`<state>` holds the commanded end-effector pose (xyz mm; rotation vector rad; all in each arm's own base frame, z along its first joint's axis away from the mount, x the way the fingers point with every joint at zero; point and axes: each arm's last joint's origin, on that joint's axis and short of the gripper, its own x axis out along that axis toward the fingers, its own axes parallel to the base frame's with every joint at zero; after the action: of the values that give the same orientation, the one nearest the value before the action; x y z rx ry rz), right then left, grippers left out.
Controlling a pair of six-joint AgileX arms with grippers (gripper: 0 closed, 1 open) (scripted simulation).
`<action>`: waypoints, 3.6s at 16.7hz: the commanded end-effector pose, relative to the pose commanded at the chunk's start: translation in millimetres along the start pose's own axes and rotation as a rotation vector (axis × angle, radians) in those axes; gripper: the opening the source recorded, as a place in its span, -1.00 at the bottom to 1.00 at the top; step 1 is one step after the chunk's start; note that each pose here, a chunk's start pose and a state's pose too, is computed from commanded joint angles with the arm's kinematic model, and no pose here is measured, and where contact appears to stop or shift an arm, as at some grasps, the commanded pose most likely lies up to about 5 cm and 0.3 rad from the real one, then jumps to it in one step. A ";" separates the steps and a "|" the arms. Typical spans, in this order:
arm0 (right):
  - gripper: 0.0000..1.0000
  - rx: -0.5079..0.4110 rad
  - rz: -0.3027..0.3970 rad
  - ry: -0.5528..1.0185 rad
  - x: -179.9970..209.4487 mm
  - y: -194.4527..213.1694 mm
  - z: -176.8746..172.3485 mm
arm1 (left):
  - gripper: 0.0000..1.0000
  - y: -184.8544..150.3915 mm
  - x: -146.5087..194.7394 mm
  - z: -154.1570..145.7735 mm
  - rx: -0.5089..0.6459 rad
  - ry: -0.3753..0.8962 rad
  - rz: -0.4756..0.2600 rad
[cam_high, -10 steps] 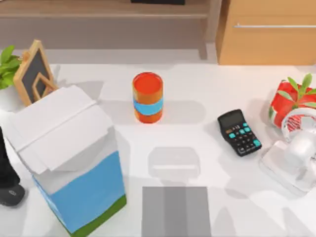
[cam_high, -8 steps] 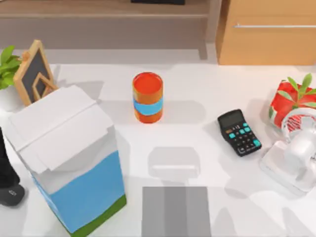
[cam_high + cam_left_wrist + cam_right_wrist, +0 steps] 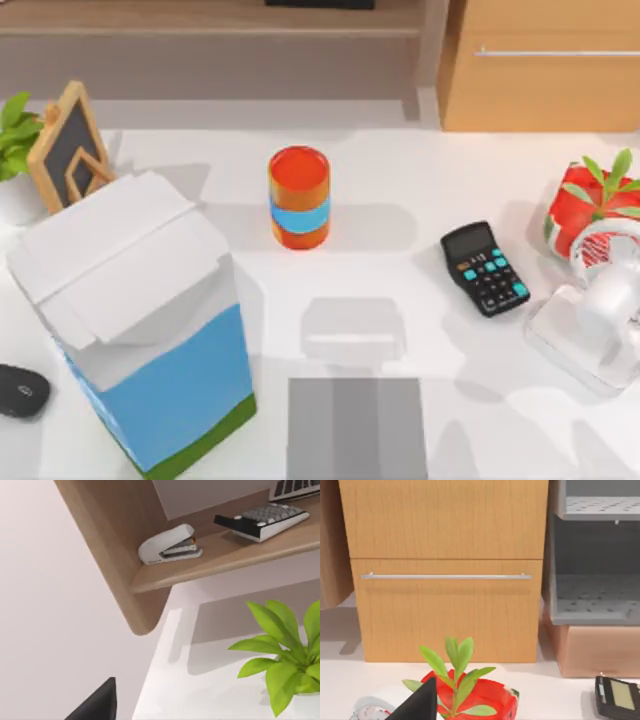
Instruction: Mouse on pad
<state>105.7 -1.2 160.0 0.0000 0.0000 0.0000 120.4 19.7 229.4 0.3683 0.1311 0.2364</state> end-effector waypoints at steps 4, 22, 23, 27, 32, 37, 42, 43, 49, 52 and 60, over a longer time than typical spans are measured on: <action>1.00 0.000 0.000 0.000 0.0 0.0 0.0 | 1.00 17.4 31.8 41.2 0.438 0.204 -0.075; 1.00 0.000 0.000 0.000 0.0 0.0 0.0 | 1.00 -43.6 128.3 -1.5 1.386 0.512 -1.580; 1.00 0.000 0.000 0.000 0.0 0.0 0.0 | 1.00 -42.4 127.8 -2.4 1.383 0.518 -1.575; 1.00 0.000 0.000 0.000 0.0 0.0 0.0 | 1.00 -45.6 142.0 -9.6 1.378 0.519 -1.562; 1.00 0.000 0.000 0.000 0.0 0.0 0.0 | 1.00 -64.6 151.8 -62.8 1.377 0.521 -1.561; 1.00 0.000 0.000 0.000 0.0 0.0 0.0 | 1.00 -80.5 136.5 -94.0 1.385 0.513 -1.579; 1.00 0.000 0.000 0.000 0.0 0.0 0.0 | 0.85 -80.5 136.4 -94.1 1.386 0.512 -1.580; 1.00 0.000 0.000 0.000 0.0 0.0 0.0 | 0.70 -80.5 136.4 -94.1 1.386 0.512 -1.580; 1.00 0.000 0.000 0.000 0.0 0.0 0.0 | -0.21 -80.5 136.4 -94.1 1.386 0.512 -1.580; 1.00 0.000 0.000 0.000 0.0 0.0 0.0 | -0.66 -80.5 136.4 -94.1 1.386 0.512 -1.580; 1.00 0.000 0.000 0.000 0.0 0.0 0.0 | -1.00 -80.5 136.4 -94.1 1.386 0.512 -1.580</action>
<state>105.7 -1.2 160.0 0.0000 0.0000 0.0000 252.4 13.1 101.1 1.4315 1.0498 -1.4343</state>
